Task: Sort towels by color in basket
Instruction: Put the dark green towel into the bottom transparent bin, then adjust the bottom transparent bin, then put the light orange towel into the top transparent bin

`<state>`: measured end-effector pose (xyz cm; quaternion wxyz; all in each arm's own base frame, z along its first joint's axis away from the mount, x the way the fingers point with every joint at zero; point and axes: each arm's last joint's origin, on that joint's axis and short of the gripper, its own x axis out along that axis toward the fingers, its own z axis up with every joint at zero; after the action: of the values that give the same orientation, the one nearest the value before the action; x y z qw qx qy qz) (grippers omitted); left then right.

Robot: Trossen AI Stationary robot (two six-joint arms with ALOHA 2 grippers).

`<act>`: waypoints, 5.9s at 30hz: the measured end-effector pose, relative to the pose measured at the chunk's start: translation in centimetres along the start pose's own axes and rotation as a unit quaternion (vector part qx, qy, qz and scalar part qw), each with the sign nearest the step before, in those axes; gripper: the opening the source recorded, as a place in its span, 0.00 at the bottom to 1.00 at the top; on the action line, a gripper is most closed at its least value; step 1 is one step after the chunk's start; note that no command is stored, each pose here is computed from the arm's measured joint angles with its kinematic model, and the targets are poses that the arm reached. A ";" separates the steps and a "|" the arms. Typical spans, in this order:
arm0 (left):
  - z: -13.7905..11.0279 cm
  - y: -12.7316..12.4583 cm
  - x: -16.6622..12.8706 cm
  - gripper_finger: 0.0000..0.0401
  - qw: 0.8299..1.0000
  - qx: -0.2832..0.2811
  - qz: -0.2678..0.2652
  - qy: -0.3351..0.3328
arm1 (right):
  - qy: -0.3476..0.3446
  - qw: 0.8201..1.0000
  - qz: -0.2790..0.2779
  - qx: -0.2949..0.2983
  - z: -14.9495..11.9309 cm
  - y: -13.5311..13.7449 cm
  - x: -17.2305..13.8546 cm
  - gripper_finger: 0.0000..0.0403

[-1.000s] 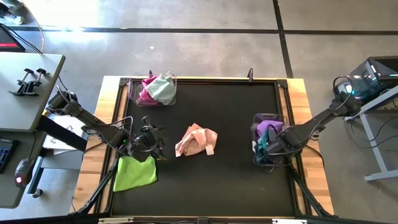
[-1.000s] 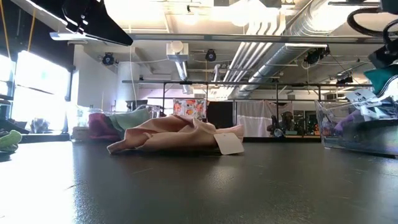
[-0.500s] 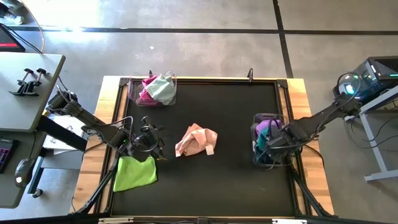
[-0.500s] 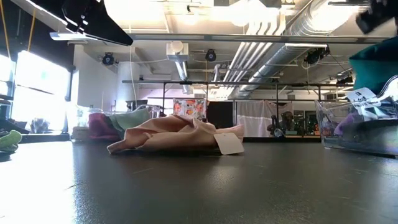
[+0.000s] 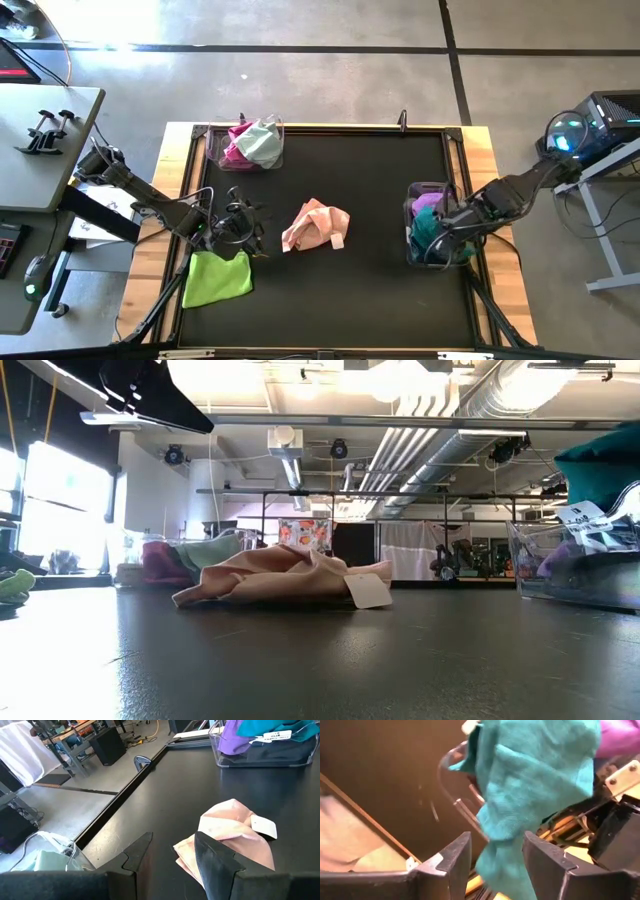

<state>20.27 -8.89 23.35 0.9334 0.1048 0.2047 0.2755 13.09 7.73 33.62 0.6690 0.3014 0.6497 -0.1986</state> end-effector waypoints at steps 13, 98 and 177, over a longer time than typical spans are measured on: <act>0.0 0.0 0.0 0.33 1.000 -0.003 0.000 0.000 | -0.070 0.995 -0.011 -0.067 0.8 0.7 4.0 0.36; 0.1 0.1 0.2 0.33 1.000 -0.003 0.004 0.001 | -0.081 0.975 -0.176 0.106 3.3 -2.5 10.3 0.32; 0.2 0.0 0.2 0.33 1.000 -0.013 -0.006 -0.002 | -0.416 0.882 -0.044 -0.216 5.7 2.7 6.1 0.32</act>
<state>20.48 -8.79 23.47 0.9365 0.0924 0.2003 0.2726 19.56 6.70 27.86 0.9167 0.0102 0.3513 -0.1902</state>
